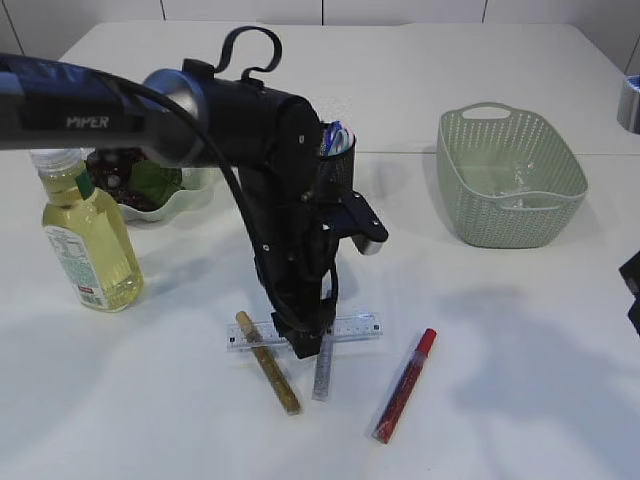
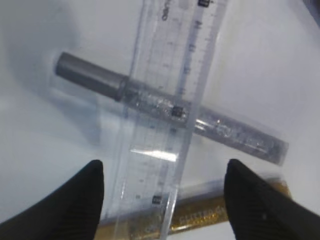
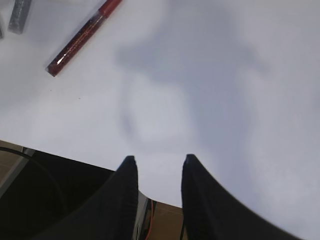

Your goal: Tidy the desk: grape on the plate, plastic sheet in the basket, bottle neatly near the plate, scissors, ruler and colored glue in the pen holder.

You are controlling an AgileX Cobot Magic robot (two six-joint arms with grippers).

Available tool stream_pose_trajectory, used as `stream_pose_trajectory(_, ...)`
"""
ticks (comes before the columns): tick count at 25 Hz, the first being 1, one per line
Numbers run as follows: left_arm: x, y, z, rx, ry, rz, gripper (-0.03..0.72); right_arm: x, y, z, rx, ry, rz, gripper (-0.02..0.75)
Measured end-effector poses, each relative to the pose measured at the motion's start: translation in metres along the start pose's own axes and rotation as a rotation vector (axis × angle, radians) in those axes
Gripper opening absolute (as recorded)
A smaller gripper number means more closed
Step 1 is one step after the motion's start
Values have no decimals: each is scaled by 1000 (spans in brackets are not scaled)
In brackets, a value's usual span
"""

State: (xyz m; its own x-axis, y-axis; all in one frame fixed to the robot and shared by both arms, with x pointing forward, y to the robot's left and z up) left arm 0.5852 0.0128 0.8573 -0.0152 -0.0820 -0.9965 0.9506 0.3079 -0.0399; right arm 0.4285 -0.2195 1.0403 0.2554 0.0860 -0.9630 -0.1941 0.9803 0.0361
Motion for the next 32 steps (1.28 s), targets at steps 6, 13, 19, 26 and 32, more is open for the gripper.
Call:
stream_pose_trajectory(6, 7, 2, 7, 35, -15, 51, 547, 0, 0, 0, -1, 1, -3, 255)
stream_pose_trajectory(13, 6, 6, 7, 51, -11, 78, 547, 0, 0, 0, -1, 1, -3, 255)
stream_pose_trajectory(19, 6, 6, 7, 52, -11, 81, 547, 0, -1, 0, -1, 1, -4, 255)
stream_pose_trajectory(26, 15, 5, 5, 52, 9, 65, 547, 0, -1, 0, -2, 0, -6, 255)
stream_pose_trajectory(32, 17, 5, 4, 52, 12, 64, 547, 0, -2, 0, -4, -1, -12, 255)
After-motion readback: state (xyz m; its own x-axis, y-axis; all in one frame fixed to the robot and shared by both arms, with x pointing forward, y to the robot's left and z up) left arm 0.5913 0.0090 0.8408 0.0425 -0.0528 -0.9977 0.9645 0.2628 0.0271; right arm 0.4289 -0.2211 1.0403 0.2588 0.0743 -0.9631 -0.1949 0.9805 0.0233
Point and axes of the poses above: a point on each arm's last joint axis where the gripper is mounted, x pointing out along that axis toward the gripper, y along the wrist's bending axis when the last joint is at zero, z = x × y, the point moved 5 cm from there along x, pointing out along that axis toward the gripper, and after that the axes turned 3 degrees about x, right-handed, at the moved point
